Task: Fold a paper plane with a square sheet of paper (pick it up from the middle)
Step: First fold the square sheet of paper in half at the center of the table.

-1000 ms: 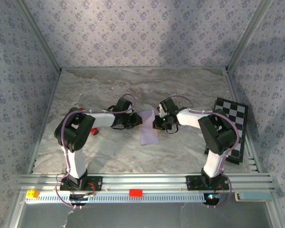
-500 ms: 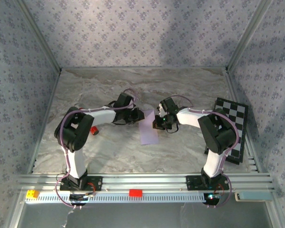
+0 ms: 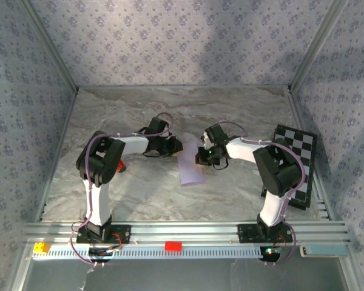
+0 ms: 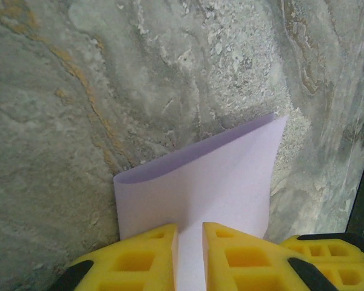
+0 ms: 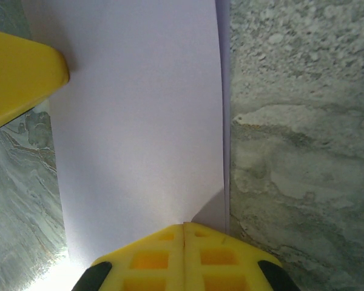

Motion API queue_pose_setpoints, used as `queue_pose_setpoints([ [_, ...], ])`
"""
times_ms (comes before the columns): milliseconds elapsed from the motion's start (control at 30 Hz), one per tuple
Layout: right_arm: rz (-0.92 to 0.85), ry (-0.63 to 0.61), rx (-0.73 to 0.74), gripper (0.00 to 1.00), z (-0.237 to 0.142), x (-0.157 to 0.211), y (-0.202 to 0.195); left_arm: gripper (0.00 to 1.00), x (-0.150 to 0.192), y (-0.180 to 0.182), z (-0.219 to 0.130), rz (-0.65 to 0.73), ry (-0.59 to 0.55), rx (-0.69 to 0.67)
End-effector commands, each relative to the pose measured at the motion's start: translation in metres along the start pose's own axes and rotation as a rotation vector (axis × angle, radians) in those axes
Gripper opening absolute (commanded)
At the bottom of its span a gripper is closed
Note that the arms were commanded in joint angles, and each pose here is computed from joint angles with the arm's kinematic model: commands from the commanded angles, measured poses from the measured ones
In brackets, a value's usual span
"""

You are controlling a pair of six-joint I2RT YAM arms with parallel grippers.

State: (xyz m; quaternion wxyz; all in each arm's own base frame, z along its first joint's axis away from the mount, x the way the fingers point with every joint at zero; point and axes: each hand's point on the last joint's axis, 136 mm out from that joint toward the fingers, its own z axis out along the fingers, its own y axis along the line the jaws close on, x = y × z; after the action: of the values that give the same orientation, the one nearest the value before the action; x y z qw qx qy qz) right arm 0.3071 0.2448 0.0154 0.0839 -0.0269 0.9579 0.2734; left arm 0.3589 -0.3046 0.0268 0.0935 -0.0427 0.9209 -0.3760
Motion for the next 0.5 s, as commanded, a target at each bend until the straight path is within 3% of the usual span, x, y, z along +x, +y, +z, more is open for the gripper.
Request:
queue_pose_setpoints([
  [0, 0.109, 0.198, 0.316, 0.0, 0.009, 0.064, -0.087, 0.18, -0.002, 0.009, 0.001, -0.005, 0.002, -0.015],
  [300, 0.11, 0.197, 0.314, 0.0, 0.009, 0.064, -0.087, 0.19, -0.014, -0.02, -0.005, 0.049, 0.01, 0.057],
  [467, 0.11, 0.196, 0.313, 0.0, 0.009, 0.063, -0.086, 0.2, -0.015, -0.013, 0.001, 0.037, 0.024, 0.049],
])
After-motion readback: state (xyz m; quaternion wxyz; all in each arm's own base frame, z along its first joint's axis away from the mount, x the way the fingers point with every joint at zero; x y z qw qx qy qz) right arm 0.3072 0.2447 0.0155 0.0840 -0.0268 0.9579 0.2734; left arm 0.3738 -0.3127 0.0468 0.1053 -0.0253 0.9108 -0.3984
